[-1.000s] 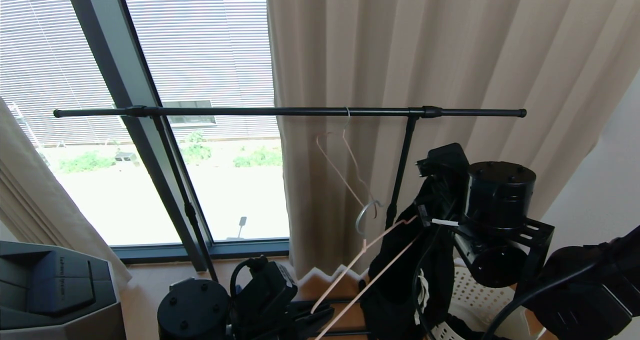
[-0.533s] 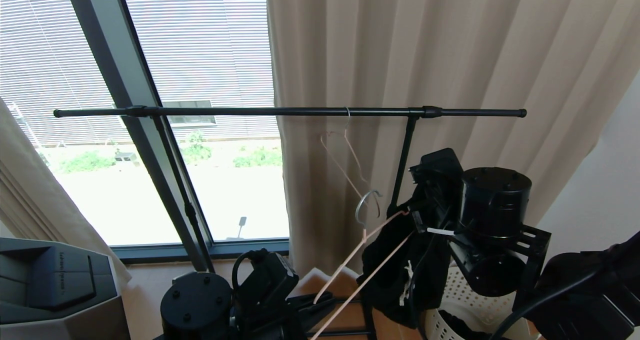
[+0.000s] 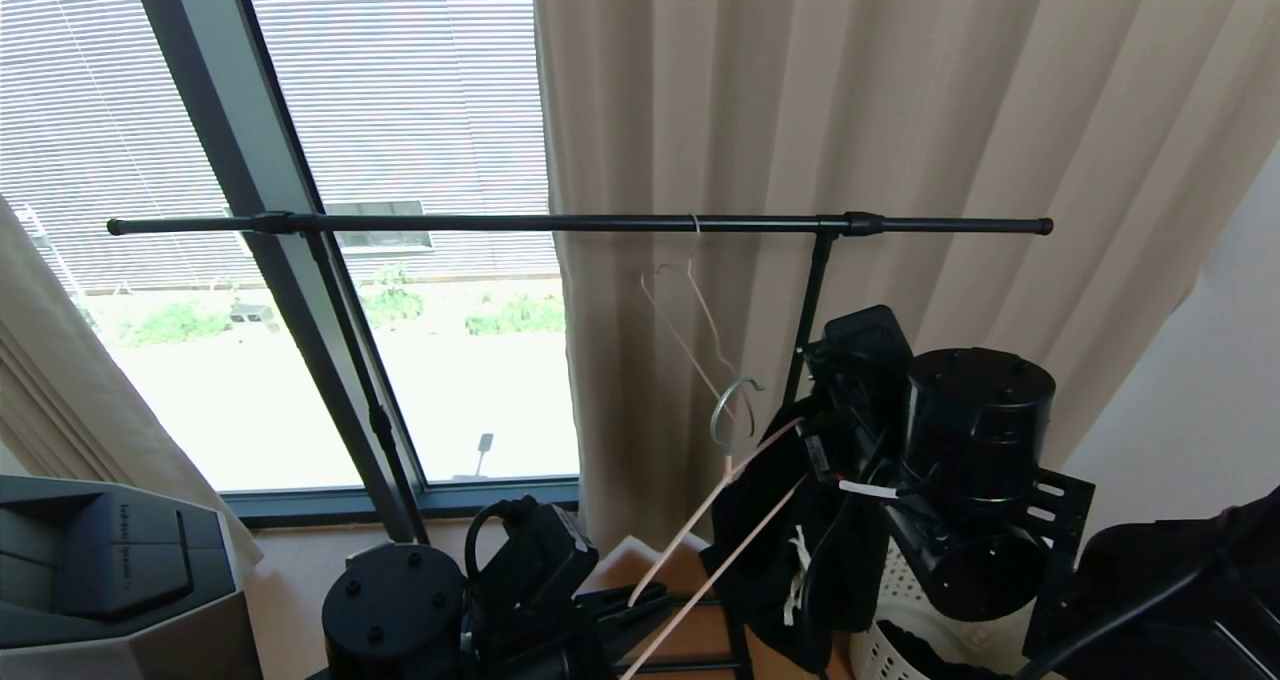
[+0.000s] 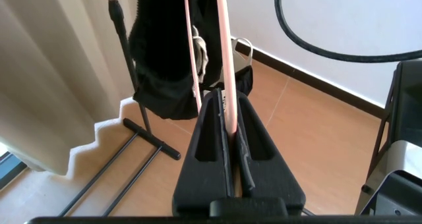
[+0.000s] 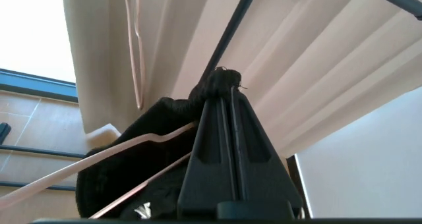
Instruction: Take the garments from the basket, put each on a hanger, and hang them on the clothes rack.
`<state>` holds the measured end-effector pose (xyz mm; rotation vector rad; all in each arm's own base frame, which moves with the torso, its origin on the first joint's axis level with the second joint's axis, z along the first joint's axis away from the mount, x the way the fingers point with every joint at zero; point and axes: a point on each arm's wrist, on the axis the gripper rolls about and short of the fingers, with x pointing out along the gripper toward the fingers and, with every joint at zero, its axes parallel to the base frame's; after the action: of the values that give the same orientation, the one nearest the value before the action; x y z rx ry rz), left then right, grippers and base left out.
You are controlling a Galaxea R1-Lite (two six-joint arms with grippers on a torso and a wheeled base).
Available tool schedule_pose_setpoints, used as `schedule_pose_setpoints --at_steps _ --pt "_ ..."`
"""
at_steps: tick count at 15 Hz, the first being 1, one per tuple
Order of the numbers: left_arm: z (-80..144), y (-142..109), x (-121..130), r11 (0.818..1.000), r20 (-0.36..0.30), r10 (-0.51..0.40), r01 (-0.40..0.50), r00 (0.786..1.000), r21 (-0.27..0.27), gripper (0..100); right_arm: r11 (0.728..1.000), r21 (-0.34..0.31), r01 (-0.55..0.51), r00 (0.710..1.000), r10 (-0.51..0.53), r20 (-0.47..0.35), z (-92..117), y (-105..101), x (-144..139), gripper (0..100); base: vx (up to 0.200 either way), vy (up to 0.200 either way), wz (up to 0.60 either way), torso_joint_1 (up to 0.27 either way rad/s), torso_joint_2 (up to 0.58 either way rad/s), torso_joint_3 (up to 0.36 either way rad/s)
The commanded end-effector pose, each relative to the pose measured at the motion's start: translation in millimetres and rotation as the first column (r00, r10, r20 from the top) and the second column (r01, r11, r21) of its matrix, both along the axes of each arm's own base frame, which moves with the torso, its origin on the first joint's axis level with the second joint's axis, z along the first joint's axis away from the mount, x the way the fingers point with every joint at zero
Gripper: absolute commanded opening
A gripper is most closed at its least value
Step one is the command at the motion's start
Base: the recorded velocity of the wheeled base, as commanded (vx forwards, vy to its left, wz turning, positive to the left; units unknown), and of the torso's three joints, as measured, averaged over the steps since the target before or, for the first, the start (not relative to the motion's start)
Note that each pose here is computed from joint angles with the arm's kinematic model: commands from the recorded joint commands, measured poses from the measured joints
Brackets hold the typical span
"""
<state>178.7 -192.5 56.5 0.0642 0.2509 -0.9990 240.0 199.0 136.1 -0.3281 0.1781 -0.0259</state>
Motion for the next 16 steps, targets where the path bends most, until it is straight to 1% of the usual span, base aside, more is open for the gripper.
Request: schedule_pose_setpoints --at_steps 1,7,11,14,16 --pt "0 0 0 1.0 0.0 0.001 -0.001 1.0 -0.001 0 1.0 0.009 -0.017 1.0 0.017 0.01 4 3 -5 0 0.0 0.0 0.0 0.0 0.0 0.0" --pt "0 2 4 1.0 -0.001 0.016 -0.016 1.0 -0.004 0 0.995 0.035 -0.095 0.995 0.093 0.039 17 12 -28 0 0.0 0.0 0.0 0.0 0.0 0.0" --pt "1 2 5 1.0 0.002 0.019 -0.019 1.0 -0.007 0 0.99 0.04 -0.133 0.99 0.131 0.045 20 16 -40 0 0.0 0.0 0.0 0.0 0.0 0.0" --pt "2 1 7 0.999 -0.005 0.031 -0.031 1.0 -0.026 0 0.986 0.037 -0.163 0.986 0.161 0.039 19 19 -47 0 0.0 0.0 0.0 0.0 0.0 0.0" --pt "4 0 10 0.998 -0.006 0.043 -0.043 0.999 -0.04 0 0.979 0.053 -0.198 0.979 0.195 0.054 21 21 -57 0 0.0 0.0 0.0 0.0 0.0 0.0"
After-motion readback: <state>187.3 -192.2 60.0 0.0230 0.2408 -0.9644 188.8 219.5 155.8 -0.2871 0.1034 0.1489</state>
